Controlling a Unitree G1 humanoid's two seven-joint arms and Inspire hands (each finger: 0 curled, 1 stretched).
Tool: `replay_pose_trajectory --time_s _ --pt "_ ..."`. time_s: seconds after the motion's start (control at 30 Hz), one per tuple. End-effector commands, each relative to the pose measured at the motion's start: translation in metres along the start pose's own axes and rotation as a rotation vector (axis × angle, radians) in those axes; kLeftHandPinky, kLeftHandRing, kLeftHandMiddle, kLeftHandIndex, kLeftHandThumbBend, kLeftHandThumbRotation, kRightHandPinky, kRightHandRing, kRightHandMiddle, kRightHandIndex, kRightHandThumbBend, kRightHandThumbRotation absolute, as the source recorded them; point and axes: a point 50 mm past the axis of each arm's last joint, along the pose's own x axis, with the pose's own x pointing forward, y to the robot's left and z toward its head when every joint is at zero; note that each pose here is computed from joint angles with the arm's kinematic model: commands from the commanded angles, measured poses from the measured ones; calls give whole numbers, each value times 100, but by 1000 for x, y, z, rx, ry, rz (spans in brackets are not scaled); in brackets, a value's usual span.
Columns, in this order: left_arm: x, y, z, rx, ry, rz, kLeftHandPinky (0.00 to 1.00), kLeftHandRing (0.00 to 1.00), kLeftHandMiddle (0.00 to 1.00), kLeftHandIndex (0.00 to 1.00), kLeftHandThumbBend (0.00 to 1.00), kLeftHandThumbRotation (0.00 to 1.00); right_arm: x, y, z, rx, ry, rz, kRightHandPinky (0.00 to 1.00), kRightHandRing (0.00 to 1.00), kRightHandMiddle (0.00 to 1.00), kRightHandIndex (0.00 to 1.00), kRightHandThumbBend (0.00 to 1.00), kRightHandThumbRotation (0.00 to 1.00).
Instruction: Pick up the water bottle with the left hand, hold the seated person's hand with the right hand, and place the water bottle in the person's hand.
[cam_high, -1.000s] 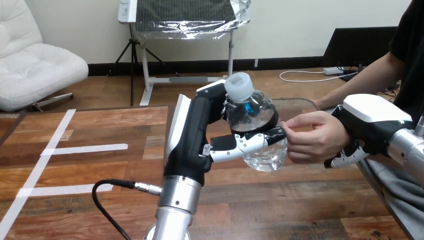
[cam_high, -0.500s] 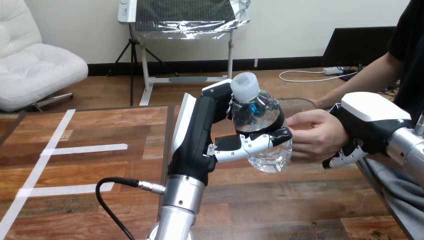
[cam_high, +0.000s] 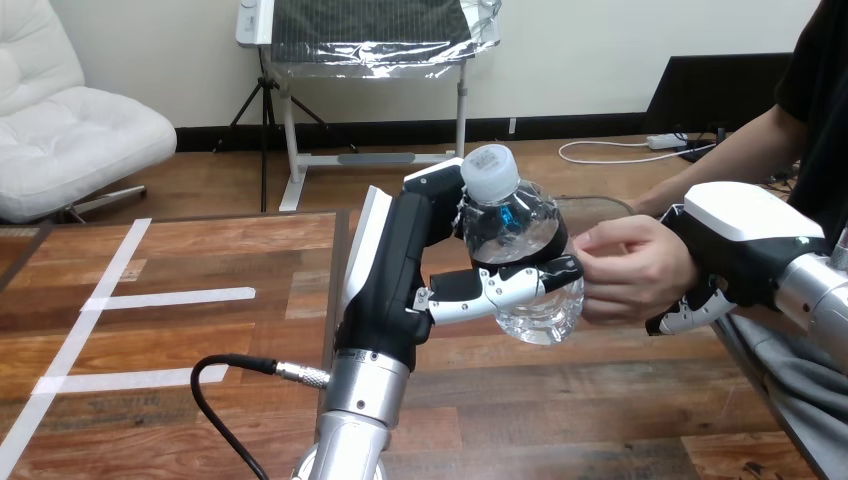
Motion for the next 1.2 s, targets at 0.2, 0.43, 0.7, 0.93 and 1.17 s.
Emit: replay_pose_trajectory --time_s 0.2,0.43,0.7,0.93,1.17 --pt "18 -7 25 -53 -131 24 36 39 43 48 61 0 -3 -10 2 -3 -20 -42 17 23 30 34 74 0" --pt "18 -6 24 -50 -139 22 37 39 43 48 61 0 -4 -6 -2 12 -27 -50 17 22 29 32 74 0" --pt "19 -5 25 -46 -145 21 37 39 43 48 60 0 -5 -4 -2 7 -52 -74 15 21 27 29 74 0" --pt "19 -5 26 -46 -150 19 37 39 44 48 60 0 -6 -6 -2 3 -59 -79 14 20 26 27 75 0" --pt "19 -5 26 -48 -149 20 37 39 44 48 60 0 -5 -7 -2 -1 -54 -77 14 19 25 27 75 0"
